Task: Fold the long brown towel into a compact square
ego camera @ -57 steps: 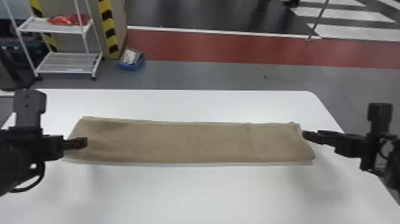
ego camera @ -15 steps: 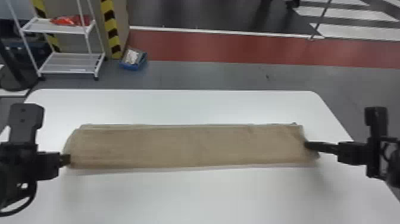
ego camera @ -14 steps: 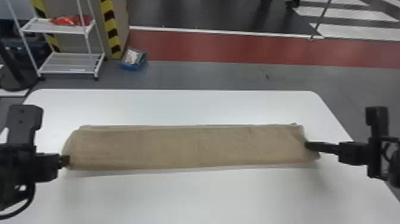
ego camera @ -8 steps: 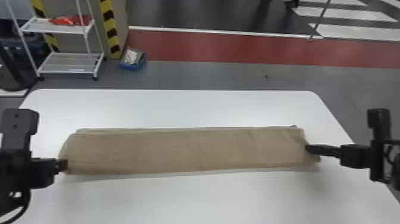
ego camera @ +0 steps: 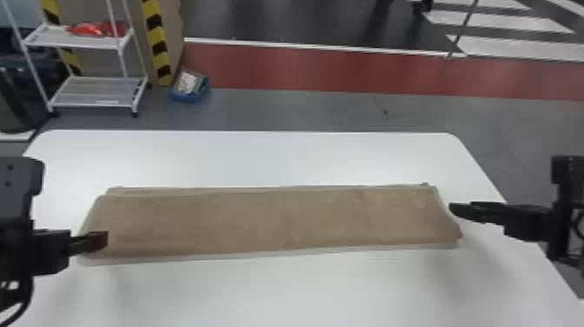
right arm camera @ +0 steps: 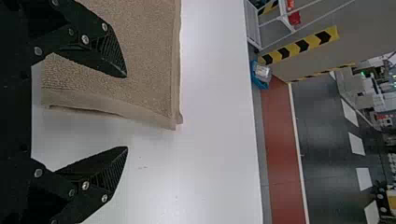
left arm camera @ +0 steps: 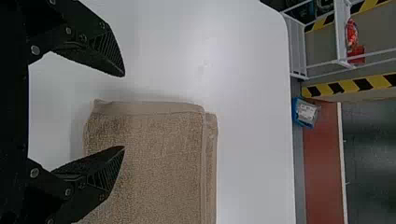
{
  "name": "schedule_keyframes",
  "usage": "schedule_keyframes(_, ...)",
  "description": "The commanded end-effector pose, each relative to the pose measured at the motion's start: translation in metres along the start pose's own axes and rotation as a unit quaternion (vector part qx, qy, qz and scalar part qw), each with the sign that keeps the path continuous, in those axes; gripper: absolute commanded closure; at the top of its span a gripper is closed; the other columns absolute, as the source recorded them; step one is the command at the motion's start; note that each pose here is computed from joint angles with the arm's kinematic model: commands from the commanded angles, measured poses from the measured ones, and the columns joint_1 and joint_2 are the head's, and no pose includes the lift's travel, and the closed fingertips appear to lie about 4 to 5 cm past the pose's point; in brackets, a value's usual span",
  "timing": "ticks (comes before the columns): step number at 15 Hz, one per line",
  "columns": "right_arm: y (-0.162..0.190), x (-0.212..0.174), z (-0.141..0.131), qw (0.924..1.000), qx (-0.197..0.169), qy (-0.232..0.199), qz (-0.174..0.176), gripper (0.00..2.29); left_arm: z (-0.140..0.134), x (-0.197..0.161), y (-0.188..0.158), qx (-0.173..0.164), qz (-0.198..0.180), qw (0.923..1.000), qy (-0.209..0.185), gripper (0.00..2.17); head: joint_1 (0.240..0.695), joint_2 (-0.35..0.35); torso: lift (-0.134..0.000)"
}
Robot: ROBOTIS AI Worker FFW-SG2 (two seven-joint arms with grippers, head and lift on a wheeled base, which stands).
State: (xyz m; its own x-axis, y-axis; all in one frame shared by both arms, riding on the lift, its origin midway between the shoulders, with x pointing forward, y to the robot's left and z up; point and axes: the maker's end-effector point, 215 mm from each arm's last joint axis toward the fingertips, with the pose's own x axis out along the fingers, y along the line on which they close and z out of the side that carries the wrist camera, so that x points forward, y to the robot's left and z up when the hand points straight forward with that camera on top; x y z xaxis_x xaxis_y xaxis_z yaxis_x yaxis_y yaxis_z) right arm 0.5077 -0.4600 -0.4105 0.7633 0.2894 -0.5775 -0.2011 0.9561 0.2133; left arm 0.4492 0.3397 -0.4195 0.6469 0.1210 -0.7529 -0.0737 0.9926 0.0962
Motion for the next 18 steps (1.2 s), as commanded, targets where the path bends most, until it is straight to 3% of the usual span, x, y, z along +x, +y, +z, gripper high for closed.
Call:
schedule_keyframes(1, 0.009, -0.012, 0.025, 0.9983, -0.001, -0.057, 0.011, 0.07, 0.01, -0.001, 0.003, -0.001, 0.004, 0.9998, -0.02, 0.09, 0.695, -0.139, -0.125)
schedule_keyframes(3, 0.046, -0.013, 0.033, 0.9942, 0.005, -0.094, 0.052, 0.1, 0.012, 0.001, 0.005, -0.006, 0.002, 0.9997, -0.024, 0.09, 0.695, -0.136, -0.125)
schedule_keyframes(5, 0.102, 0.009, 0.028, 0.9924, 0.002, -0.084, 0.09, 0.44, 0.013, 0.008, 0.006, -0.009, -0.001, 0.9995, -0.029, 0.09, 0.695, -0.098, -0.125)
schedule_keyframes(7, 0.152, 0.041, 0.006, 0.9924, -0.005, -0.042, 0.115, 0.96, 0.009, 0.013, 0.004, -0.01, -0.004, 0.9996, -0.026, 0.16, 0.695, -0.045, -0.125)
schedule_keyframes(8, 0.178, 0.054, -0.006, 0.9911, -0.007, -0.023, 0.131, 1.4, 0.006, 0.015, 0.006, -0.011, -0.003, 0.9997, -0.021, 0.16, 0.695, -0.02, -0.125)
schedule_keyframes(10, 0.22, 0.072, -0.016, 0.9879, -0.02, -0.011, 0.153, 1.79, 0.005, 0.016, 0.007, -0.01, -0.003, 0.9997, -0.021, 0.18, 0.695, 0.04, -0.125)
schedule_keyframes(11, 0.24, 0.08, -0.016, 0.986, -0.028, -0.011, 0.164, 1.86, 0.005, 0.016, 0.008, -0.01, -0.003, 0.9997, -0.021, 0.19, 0.695, 0.092, -0.125)
schedule_keyframes(14, 0.272, 0.097, -0.025, 0.9838, -0.07, -0.015, 0.165, 1.86, 0.004, 0.016, 0.008, -0.011, -0.004, 0.9997, -0.019, 0.19, 0.695, 0.153, -0.125)
schedule_keyframes(18, 0.29, 0.115, -0.051, 0.9814, -0.084, 0.009, 0.172, 1.86, -0.006, 0.019, 0.0, -0.011, -0.016, 0.9997, -0.011, 0.22, 0.695, 0.206, -0.125)
